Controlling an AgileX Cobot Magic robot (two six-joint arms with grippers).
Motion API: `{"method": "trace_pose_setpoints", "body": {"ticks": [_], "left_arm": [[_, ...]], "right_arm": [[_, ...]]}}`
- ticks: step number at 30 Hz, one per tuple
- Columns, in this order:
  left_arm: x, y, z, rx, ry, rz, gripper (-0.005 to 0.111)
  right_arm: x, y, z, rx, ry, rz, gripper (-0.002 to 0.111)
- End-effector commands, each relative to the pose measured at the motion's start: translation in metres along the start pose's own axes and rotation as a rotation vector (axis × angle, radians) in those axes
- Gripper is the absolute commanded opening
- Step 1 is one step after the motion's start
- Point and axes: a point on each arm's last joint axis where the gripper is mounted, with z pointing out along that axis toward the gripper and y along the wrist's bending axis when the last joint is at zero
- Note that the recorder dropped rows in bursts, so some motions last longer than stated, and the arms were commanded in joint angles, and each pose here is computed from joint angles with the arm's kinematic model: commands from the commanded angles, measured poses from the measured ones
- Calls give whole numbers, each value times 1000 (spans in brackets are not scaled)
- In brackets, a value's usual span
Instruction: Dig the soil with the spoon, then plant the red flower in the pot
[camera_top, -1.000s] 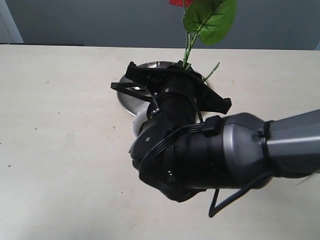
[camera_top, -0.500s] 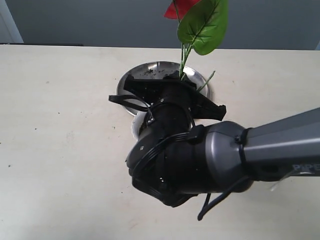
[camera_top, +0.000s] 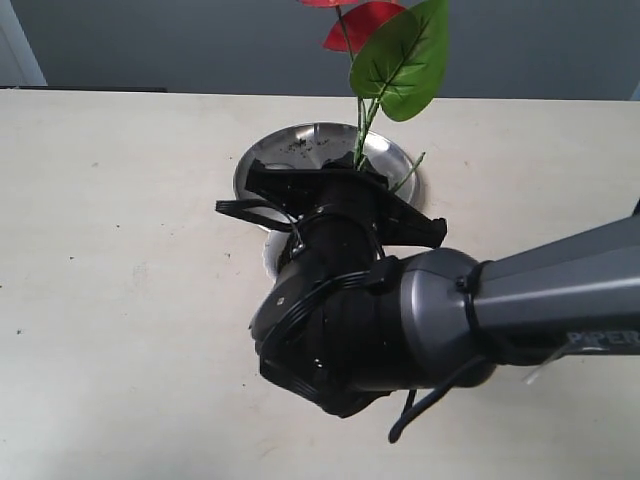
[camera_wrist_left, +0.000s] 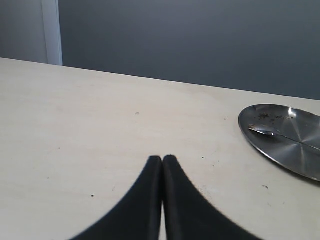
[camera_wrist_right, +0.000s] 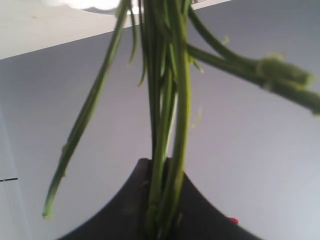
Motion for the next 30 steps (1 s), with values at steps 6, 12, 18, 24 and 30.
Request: {"method": "trace_pose_setpoints", "body": {"ticks": [6,12,18,24,30], "left_arm": [[-1,0,0,-2,-18,0,0],[-1,0,0,-2,-18,0,0],[-1,0,0,-2,-18,0,0],[-1,0,0,-2,-18,0,0],[-1,0,0,-2,-18,0,0]], "right_arm": [[-12,0,0,1,-79,0,1],[-19,0,0,-1,-101,-8,1],[-17,-1,0,10,-83,7,1],[-17,-3,-2,17,-74,48,3],[-18,-3,-4,19,-75,54,17]]}}
